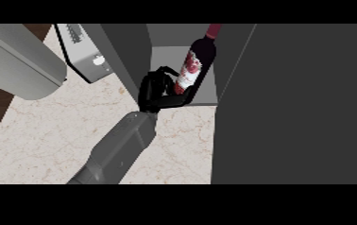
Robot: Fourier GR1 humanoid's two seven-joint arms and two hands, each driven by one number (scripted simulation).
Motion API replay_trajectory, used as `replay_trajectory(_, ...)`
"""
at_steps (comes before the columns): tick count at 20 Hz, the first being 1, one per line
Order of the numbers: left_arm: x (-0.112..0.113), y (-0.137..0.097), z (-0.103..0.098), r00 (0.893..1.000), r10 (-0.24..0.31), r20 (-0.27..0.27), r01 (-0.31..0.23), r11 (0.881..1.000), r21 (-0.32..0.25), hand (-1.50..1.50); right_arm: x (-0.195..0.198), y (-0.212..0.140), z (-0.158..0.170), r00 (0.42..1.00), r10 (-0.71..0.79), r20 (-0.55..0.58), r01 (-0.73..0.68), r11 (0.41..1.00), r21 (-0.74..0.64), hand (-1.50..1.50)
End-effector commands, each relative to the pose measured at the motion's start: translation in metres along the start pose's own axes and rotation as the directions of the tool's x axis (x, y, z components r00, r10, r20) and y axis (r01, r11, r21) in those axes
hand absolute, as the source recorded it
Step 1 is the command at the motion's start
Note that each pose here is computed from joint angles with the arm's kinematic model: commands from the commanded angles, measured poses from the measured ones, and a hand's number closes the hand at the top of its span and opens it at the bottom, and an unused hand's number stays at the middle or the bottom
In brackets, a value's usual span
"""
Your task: Pick up the wine, place it into the cabinet and close the cabinet
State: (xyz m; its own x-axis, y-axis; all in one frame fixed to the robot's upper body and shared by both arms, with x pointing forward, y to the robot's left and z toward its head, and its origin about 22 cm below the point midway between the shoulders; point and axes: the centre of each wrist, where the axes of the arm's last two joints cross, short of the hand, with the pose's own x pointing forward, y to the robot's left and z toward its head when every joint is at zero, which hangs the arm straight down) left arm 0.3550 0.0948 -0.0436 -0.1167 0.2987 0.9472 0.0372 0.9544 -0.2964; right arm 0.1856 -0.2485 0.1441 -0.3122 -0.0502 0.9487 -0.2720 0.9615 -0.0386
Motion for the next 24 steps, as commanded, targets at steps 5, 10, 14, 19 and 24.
replay_trajectory(5,0.009,0.004,-0.026,0.999,0.036,0.000,-0.036,0.999,0.005,1.50,0.013,0.017,-0.003,1.000,0.002,-0.005,-0.002,1.000,0.009,-1.50)
replay_trajectory(10,0.032,-0.016,-0.047,0.999,0.043,0.001,-0.043,0.999,0.013,1.50,-0.006,0.011,-0.001,1.000,-0.009,0.019,0.009,1.000,0.009,-1.50)
replay_trajectory(14,0.033,-0.020,-0.048,1.000,-0.002,-0.015,0.003,0.999,0.037,1.50,0.006,0.000,-0.002,0.999,0.034,0.002,-0.034,0.999,0.003,-1.50)
replay_trajectory(19,0.015,0.007,-0.039,0.997,-0.045,-0.060,0.049,0.996,0.069,1.50,-0.018,0.005,-0.006,1.000,-0.005,0.023,0.005,0.999,0.032,-1.50)
replay_trajectory(24,0.018,0.005,-0.043,0.998,-0.054,-0.036,0.057,0.993,0.104,1.50,-0.006,0.004,-0.004,1.000,-0.004,0.024,0.003,0.999,0.043,-1.50)
